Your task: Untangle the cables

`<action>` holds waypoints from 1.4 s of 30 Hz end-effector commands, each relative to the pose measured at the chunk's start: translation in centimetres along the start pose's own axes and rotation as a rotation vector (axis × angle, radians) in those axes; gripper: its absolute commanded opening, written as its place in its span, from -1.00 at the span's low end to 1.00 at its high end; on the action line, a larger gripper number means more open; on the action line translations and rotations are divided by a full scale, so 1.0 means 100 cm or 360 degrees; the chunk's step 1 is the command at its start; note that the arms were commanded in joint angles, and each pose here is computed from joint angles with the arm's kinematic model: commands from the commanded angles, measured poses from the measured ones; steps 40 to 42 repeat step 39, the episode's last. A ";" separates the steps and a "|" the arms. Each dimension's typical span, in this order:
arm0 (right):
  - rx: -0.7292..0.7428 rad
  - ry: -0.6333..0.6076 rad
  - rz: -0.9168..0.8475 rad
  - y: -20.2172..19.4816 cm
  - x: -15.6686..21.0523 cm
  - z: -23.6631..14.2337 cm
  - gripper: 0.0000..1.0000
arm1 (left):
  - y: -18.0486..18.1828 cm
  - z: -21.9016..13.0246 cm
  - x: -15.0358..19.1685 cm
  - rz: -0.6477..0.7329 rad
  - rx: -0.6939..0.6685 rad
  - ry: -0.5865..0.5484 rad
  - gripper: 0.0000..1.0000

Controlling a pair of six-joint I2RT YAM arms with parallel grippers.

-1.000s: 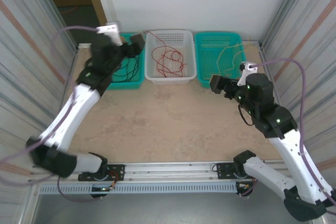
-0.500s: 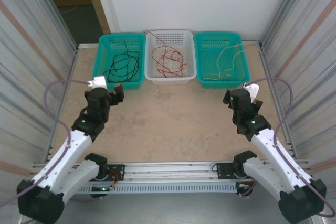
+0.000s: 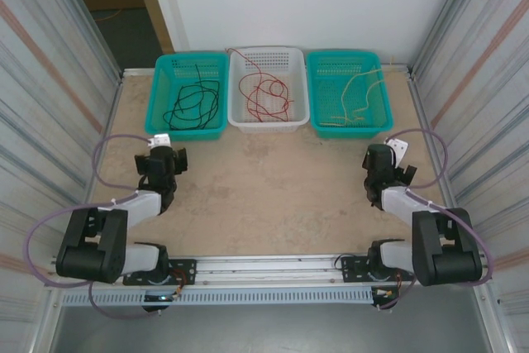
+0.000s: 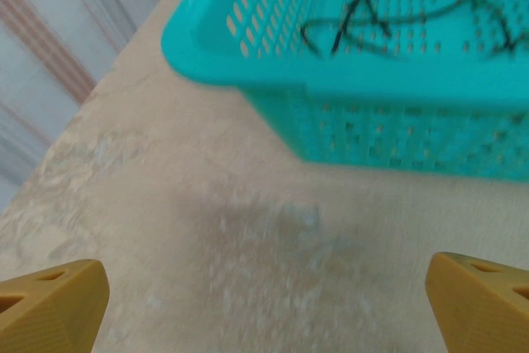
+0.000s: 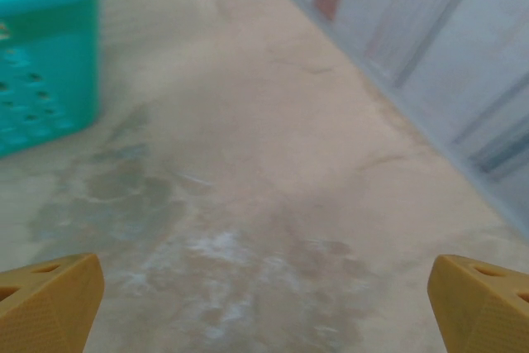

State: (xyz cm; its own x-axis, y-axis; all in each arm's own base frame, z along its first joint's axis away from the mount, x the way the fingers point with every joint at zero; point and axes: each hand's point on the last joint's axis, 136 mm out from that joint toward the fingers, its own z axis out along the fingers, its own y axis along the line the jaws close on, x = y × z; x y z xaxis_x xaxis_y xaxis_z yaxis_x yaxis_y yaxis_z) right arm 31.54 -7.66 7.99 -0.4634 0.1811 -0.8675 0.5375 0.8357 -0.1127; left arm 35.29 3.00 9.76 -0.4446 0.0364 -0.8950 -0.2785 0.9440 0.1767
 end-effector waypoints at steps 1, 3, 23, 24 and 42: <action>-0.0427 -0.0324 0.0053 0.047 -0.051 0.000 0.98 | -0.003 0.011 -0.026 -0.0109 0.0106 -0.0225 0.97; -0.0571 -0.0285 -0.0017 0.066 -0.042 0.013 0.98 | -0.016 0.016 -0.023 -0.0088 0.0269 -0.0174 0.97; -0.0666 -0.0188 -0.0046 0.079 -0.030 0.029 0.98 | -0.033 0.027 -0.015 0.0012 0.0315 -0.0148 0.97; -0.0667 -0.0189 -0.0045 0.079 -0.030 0.029 0.98 | -0.034 0.027 -0.016 0.0013 0.0316 -0.0149 0.97; -0.0726 -0.0174 -0.0065 0.084 -0.028 0.028 0.98 | -0.034 0.028 -0.015 0.0005 0.0337 -0.0136 0.97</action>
